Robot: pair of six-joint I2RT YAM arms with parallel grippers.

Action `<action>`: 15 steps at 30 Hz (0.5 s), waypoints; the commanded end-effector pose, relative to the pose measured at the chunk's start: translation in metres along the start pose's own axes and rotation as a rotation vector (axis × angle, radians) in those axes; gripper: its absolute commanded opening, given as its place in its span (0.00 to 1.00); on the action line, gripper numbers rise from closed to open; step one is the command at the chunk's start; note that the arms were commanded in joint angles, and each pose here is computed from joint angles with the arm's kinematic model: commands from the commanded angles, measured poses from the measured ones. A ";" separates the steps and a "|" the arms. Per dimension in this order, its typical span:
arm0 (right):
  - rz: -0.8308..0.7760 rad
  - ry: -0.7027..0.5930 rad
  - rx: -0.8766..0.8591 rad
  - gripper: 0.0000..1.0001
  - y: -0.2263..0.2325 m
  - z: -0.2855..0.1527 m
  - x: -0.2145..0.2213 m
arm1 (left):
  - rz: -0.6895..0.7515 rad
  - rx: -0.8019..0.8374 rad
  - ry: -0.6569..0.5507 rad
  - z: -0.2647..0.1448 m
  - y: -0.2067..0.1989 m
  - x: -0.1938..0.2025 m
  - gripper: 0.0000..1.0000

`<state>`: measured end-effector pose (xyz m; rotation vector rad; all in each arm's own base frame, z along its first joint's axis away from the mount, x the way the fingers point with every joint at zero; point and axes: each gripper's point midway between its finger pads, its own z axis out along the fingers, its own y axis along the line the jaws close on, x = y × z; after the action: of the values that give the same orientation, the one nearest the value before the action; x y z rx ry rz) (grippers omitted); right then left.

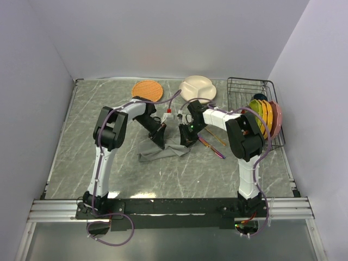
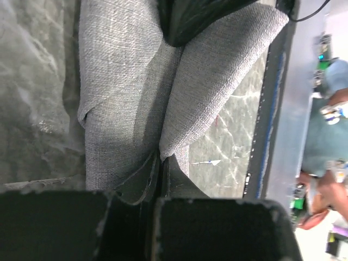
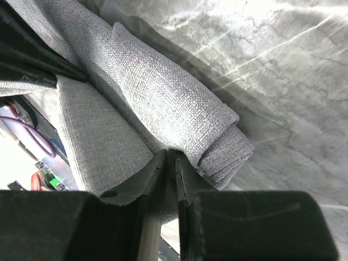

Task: Fold the napkin into a case and place the utensils inside
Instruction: Fold the 2/3-rectangle-folded napkin at the center of the board.

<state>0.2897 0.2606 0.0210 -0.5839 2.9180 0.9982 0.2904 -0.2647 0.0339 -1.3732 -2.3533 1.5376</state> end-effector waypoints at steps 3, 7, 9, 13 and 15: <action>-0.086 -0.046 0.073 0.22 -0.008 -0.003 -0.021 | -0.068 0.082 -0.008 0.001 -0.003 0.004 0.01; -0.133 -0.096 0.075 0.30 0.003 -0.026 -0.037 | -0.111 0.081 0.011 0.004 0.004 0.015 0.01; -0.184 -0.137 0.061 0.37 0.013 -0.042 -0.046 | -0.109 0.063 0.022 0.005 0.009 0.018 0.01; -0.286 -0.224 0.014 0.58 0.033 -0.069 -0.057 | -0.125 0.068 0.034 0.006 0.014 0.020 0.01; -0.366 -0.258 0.000 0.64 0.041 -0.079 -0.056 | -0.135 0.076 0.038 0.008 0.016 0.021 0.01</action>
<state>0.3215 0.2610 0.0559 -0.7265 2.7414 0.9367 0.2819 -0.2595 0.0243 -1.1659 -2.3025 1.5668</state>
